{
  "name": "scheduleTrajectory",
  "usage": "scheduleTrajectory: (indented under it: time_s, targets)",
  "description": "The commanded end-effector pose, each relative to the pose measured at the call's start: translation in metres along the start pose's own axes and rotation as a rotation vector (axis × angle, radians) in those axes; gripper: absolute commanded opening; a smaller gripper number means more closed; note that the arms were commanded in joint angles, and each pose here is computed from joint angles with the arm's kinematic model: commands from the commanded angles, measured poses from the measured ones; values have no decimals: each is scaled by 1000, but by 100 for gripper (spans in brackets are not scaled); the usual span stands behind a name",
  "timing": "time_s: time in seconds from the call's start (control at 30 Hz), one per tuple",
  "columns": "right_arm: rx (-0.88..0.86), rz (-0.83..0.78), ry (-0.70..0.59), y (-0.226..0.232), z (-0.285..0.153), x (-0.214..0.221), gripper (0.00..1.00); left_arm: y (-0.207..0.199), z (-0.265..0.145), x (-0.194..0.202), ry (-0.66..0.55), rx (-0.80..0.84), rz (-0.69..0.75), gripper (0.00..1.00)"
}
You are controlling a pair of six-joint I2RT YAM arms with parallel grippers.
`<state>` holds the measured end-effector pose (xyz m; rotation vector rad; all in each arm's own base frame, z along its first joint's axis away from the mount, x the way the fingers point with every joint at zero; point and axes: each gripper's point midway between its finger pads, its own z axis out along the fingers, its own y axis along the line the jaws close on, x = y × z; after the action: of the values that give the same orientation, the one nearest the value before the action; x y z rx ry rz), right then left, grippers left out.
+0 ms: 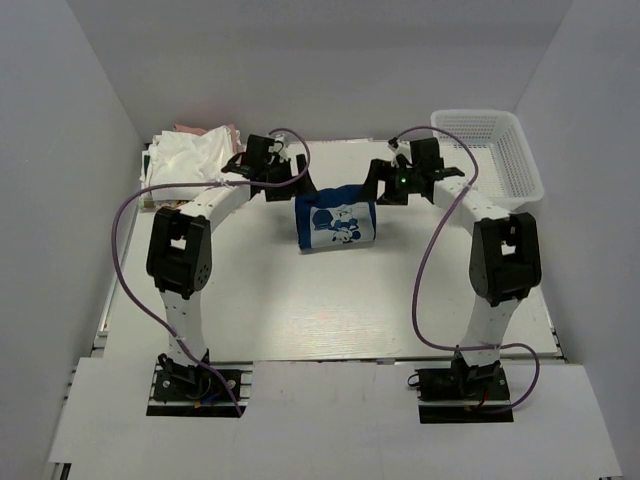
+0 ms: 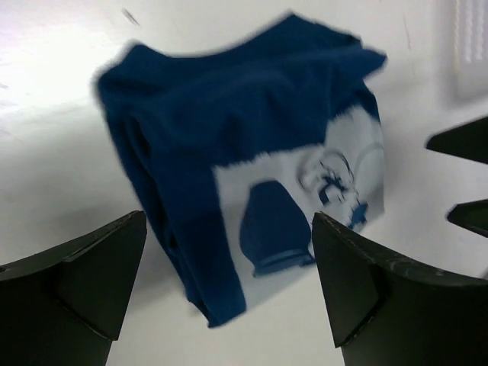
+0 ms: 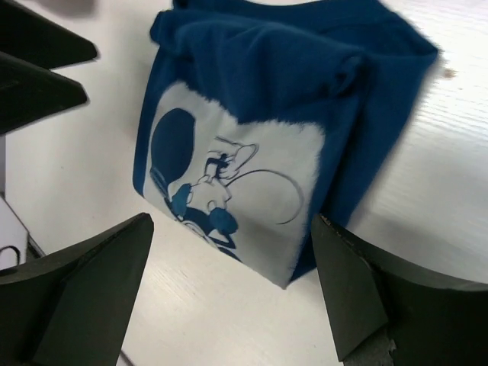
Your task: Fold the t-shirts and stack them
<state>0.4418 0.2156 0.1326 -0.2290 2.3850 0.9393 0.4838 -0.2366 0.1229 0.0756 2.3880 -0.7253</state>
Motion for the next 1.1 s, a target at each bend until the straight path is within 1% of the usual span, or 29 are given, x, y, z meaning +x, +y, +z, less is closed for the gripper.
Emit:
scheduleTrajectory:
  time_s: [0.0,0.03,0.07,0.1,0.2,0.23,0.27,0.3,0.37,0.4,0.47,0.5,0.53,0.57,0.6,0.63,0.67,0.7,0.73,0.77,0.8,0.83,0.87,0.9,0.93,1.0,1.03,1.07]
  targets:
    - [-27,-105,-13,14,-5,21,90,-39,-18,13,20,172,22,99]
    - [-47,-136,-55,22,-6,14,90,-43,-13,30,53,201,11,99]
    - [-64,-133,-53,28,-3,17,90,-52,-12,27,34,264,18,99]
    - [-86,-119,-34,28,2,25,90,-60,-10,34,43,292,11,99]
    - [-190,-106,-47,48,13,27,90,-67,1,53,84,318,7,99]
    - [-192,-86,-49,46,21,30,90,-61,8,59,103,309,-3,99]
    - [-214,-110,-96,49,25,22,90,-61,13,64,113,302,-2,99]
    - [-211,-79,-63,43,32,38,90,-60,12,66,120,298,-6,99]
    - [-204,-28,-45,36,40,48,90,-50,18,80,153,268,-25,99]
    - [-180,11,2,25,43,74,90,-45,19,85,163,248,-32,99]
    - [-156,34,11,19,41,88,90,-33,21,108,210,224,-46,99]
    - [-127,84,72,4,40,124,90,-30,18,113,214,212,-50,99]
    - [-132,109,83,4,38,134,90,-26,15,133,250,201,-50,99]
    - [-120,149,138,-1,30,169,90,-21,12,143,273,190,-61,99]
    - [-119,161,148,-1,29,178,90,-15,10,156,304,175,-67,99]
    - [-122,162,152,2,24,185,90,-15,-2,175,337,167,-72,99]
    - [-108,192,202,1,15,216,90,-16,-9,185,353,166,-69,99]
    - [-105,195,216,2,11,225,90,-5,-20,210,393,134,-100,99]
    - [-107,185,207,8,4,225,90,-7,-27,217,389,124,-95,99]
    - [-104,176,232,9,-2,239,90,-19,-44,209,345,145,-65,99]
    - [-104,143,211,20,-12,235,90,-15,-54,218,348,131,-80,99]
    - [-95,136,237,23,-17,243,90,-20,-61,217,329,124,-72,99]
    - [-85,99,220,24,-20,238,90,-25,-69,212,311,123,-56,99]
    - [-97,60,188,39,-32,228,90,-32,-81,201,265,134,-39,99]
    - [-86,32,165,45,-35,217,90,-31,-85,195,234,111,-31,99]
    - [-60,-27,122,49,-45,203,90,-31,-92,176,181,67,-18,99]
    - [-53,-75,49,58,-51,178,90,-24,-93,166,141,9,-11,99]
    - [-43,-92,15,60,-54,168,90,-20,-93,160,125,-21,-9,99]
